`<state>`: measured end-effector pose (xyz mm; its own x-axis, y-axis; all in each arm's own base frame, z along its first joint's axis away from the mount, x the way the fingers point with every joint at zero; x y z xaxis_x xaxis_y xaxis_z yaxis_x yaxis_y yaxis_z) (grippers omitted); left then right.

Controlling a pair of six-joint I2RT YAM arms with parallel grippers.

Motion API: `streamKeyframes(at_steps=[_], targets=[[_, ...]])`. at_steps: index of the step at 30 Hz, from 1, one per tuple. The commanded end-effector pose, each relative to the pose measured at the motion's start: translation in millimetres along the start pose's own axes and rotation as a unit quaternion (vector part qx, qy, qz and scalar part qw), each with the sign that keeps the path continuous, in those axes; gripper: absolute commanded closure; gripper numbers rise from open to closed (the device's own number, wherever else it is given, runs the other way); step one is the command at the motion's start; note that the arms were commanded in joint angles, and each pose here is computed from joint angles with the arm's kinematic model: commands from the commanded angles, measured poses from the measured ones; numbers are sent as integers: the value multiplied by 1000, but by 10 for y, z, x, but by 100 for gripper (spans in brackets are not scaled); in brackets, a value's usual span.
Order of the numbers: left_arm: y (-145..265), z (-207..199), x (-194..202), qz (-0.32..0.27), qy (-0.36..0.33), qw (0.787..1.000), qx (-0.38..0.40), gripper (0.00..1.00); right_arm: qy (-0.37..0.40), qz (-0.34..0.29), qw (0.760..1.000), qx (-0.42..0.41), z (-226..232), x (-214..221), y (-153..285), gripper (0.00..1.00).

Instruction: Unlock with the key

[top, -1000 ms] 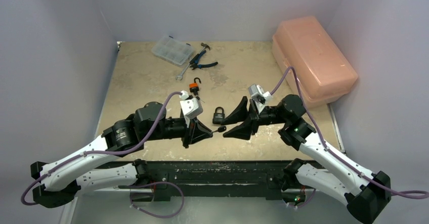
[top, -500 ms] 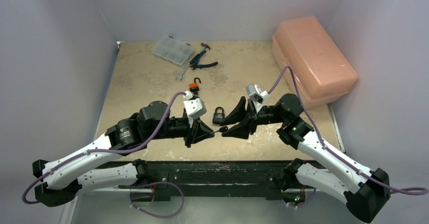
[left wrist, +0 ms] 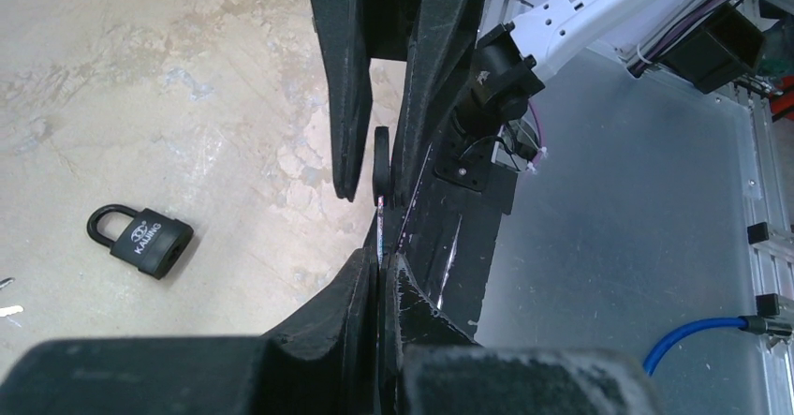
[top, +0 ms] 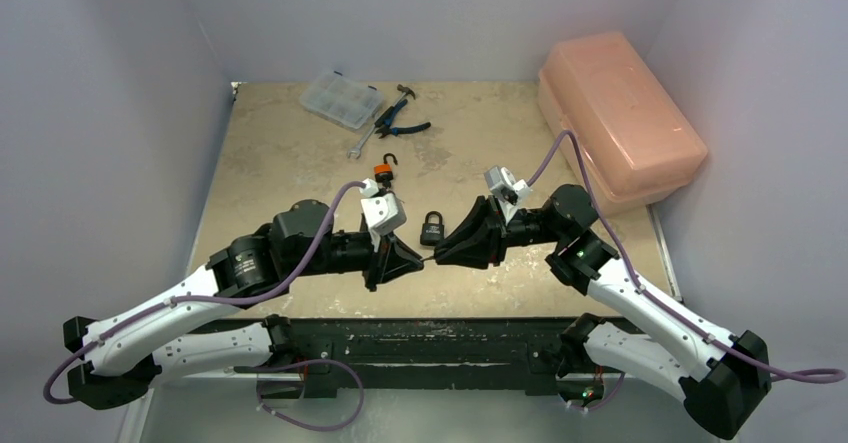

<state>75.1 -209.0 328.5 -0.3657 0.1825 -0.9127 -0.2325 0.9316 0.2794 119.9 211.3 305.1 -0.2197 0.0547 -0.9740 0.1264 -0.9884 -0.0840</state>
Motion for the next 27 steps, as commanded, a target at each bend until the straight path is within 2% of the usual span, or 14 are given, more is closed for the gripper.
streamKeyframes(at_steps=[1, 3, 4, 18, 20, 21, 22, 24, 26, 27], targets=[[34, -31, -141, -42, -10, 999, 8, 100, 26, -9, 1000, -12, 34, -129, -27, 77], [35, -26, -148, -45, -10, 999, 4, 100, 26, -7, 1000, -15, 42, -125, -31, 94], [37, -25, -151, -46, -10, 999, 3, 100, 26, -7, 1000, -14, 40, -123, -32, 100], [-19, 6, -97, -35, -5, 999, -3, 99, 40, -16, 999, -24, 121, -161, -7, 100], [-25, 4, -97, -35, -3, 999, -2, 86, 39, -18, 999, -20, 117, -159, -5, 100], [-26, 4, -98, -35, -3, 999, -2, 66, 38, -20, 999, -13, 109, -158, -4, 100], [-27, 5, -94, -35, -1, 999, -2, 56, 36, -25, 999, 2, 86, -161, -3, 100], [-22, 27, -89, -38, 3, 999, -15, 33, 25, -40, 997, 65, -10, -157, 11, 100], [2, 76, -94, -47, 11, 998, -45, 14, 4, -57, 988, 145, -137, -116, 50, 100], [19, 95, -85, -48, 14, 997, -56, 7, -12, -61, 982, 179, -197, -67, 73, 100]])
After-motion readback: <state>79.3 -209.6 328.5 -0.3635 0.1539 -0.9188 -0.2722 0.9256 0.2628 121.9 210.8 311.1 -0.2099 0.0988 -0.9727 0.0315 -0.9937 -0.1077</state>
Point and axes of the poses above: each gripper's point midway between its finger pads, its own y axis back along the fingers, its own z axis along the line the jaws close on, x = y × z, the point moved 8 cm from there along y, back along the fingers, and after that the axes turned 3 degrees about y, right-handed, at the moved point
